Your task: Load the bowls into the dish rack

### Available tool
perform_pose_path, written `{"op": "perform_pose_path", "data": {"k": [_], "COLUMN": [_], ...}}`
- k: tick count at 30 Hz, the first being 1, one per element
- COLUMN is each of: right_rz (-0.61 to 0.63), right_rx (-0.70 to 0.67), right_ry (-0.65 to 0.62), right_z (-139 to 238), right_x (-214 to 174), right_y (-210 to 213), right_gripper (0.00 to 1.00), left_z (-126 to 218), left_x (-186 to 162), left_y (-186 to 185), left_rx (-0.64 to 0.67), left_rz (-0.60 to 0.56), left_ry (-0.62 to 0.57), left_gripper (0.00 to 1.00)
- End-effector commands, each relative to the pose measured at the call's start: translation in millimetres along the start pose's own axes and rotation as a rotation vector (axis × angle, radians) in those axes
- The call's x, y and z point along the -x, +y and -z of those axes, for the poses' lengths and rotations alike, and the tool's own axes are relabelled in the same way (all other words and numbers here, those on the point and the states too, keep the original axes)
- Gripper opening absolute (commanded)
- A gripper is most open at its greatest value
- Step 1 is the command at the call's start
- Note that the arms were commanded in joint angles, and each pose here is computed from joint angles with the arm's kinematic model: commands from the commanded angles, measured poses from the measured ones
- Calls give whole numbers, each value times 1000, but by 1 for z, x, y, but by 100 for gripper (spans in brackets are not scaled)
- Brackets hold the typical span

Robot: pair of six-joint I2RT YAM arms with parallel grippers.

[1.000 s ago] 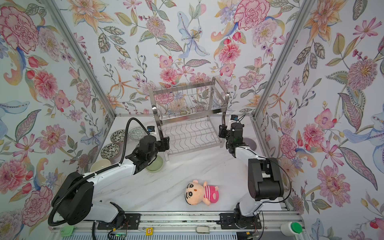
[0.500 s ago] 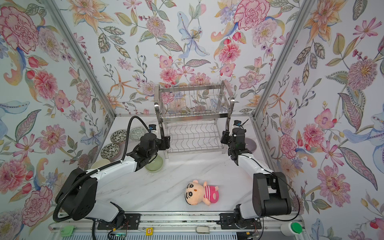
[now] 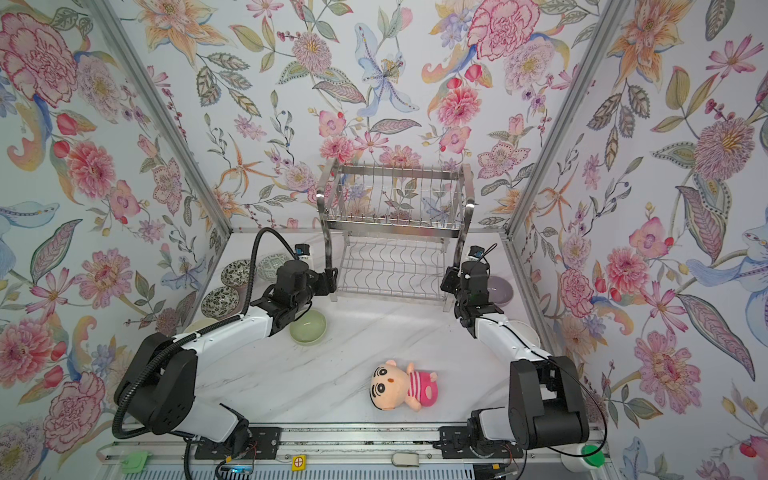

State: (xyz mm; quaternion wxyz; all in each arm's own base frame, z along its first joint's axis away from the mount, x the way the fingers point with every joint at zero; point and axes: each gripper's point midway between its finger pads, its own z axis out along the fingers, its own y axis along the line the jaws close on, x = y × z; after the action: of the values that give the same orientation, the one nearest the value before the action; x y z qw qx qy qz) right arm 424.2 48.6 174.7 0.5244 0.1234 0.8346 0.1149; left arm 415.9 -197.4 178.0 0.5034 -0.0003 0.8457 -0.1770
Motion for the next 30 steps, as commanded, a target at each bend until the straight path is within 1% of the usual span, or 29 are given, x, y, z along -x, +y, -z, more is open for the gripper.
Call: {"op": "perform_pose_path", "data": {"k": [1,6,9,12,15,17,19,21,27,30], "right_rz": [-127,-107,-100,-100,-100,-100,-101,-100,-97,-99], "right_rx": [-87,-59,-50,-48,-47,-44,-42,-38,-33,-27], "right_ry": [97,98,92,94,92,92,93,95,103,112], "right_z": [-4,0,2,3,4,4,3,2,-4,-8], "right_x": [-25,-25,-24,-24,-23,-23,-23,-23,-25,-28], "right_y": [-20,-15,-13,-12,-12,-12,-11,-10,-8,-7], "right_gripper": [16,22,25,26,26,26,25,23,20,18], "left_z": [1,3,-2,-15,-29,-36,-41,-42,-31,-23], "left_x": [7,13,18,21,25,26,26,23,16,18], "left_y": [-4,-5,-10,-8,-2,-3,-5,-4,-9,-15], "left_rx": [-26,-32,-52,-36,-34,-48,-55,-57,-113,-157], "left_rz": [-20,-63,-91,-99,-69,-64,-76,-77,-77,-72], "left_ry": [-1,-18,-29,-23,-22,-21,-16,-13,-33,-53], "left_gripper": [81,86,89,89,86,81,70,61,36,28]}}
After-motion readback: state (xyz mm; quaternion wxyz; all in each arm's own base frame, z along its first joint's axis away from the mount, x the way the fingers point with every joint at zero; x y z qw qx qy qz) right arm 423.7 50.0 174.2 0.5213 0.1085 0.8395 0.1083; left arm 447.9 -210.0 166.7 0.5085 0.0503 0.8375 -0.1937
